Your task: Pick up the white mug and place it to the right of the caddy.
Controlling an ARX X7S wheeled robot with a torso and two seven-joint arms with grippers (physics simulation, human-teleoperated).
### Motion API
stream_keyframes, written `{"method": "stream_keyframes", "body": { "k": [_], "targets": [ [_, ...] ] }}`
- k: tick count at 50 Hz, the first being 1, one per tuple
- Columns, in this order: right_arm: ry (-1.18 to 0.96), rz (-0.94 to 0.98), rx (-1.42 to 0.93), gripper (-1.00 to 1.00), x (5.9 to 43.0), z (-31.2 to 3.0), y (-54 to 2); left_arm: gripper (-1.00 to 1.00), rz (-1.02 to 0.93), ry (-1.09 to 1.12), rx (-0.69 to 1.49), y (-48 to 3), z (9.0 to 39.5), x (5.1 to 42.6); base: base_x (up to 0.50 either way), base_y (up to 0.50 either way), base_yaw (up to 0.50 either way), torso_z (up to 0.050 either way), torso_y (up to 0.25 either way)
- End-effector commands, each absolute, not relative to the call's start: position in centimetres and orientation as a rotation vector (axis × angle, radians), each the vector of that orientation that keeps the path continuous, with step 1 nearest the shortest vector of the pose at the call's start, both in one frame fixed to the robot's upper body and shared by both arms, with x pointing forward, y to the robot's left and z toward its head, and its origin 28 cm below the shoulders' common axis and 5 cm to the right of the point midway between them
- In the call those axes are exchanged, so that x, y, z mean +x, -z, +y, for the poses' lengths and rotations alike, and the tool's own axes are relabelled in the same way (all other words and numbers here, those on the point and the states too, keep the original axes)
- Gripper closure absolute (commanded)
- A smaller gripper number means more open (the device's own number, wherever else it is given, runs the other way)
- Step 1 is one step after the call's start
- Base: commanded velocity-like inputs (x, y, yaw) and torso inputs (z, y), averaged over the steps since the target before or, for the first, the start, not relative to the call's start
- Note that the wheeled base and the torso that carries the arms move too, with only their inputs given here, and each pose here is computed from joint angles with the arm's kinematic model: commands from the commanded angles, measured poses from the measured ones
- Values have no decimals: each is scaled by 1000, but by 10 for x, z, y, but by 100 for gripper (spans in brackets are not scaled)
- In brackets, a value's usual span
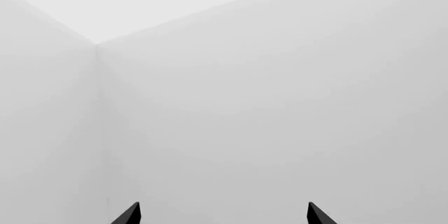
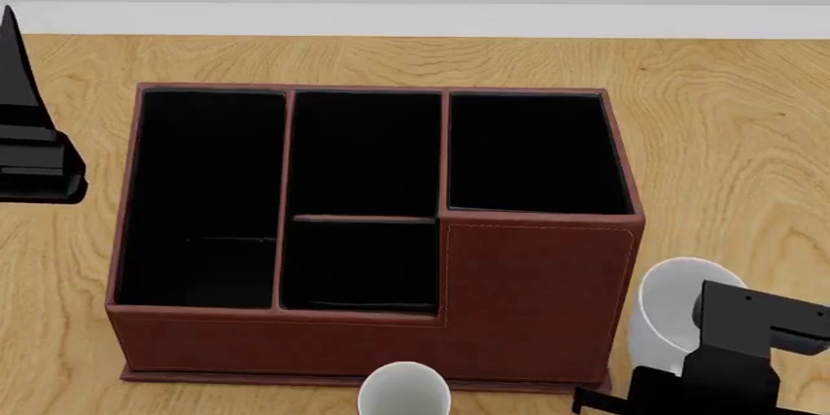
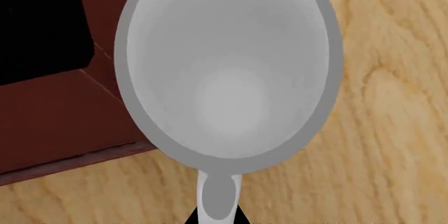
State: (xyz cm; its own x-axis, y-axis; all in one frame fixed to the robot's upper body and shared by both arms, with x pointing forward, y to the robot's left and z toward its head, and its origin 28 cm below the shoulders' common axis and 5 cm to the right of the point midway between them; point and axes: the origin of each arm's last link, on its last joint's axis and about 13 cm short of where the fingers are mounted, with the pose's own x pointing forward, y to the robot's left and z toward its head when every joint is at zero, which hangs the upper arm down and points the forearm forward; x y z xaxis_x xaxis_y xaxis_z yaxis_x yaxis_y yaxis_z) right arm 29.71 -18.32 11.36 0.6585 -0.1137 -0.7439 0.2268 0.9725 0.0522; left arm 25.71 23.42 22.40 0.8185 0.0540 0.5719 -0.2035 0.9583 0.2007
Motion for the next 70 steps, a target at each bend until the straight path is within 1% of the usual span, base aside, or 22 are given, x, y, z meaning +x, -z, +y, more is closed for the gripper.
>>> {"method": "stream_keyframes", "body": {
  "k": [1, 70],
  "targets": [
    [194, 817, 132, 100, 300, -184, -113, -100, -596, -139, 259, -223, 234, 258, 0, 0, 0, 0, 0],
    [204, 870, 139, 100, 296, -185, -92, -100, -596, -147, 255, -223, 238, 253, 0, 0, 0, 0, 0]
  ]
}}
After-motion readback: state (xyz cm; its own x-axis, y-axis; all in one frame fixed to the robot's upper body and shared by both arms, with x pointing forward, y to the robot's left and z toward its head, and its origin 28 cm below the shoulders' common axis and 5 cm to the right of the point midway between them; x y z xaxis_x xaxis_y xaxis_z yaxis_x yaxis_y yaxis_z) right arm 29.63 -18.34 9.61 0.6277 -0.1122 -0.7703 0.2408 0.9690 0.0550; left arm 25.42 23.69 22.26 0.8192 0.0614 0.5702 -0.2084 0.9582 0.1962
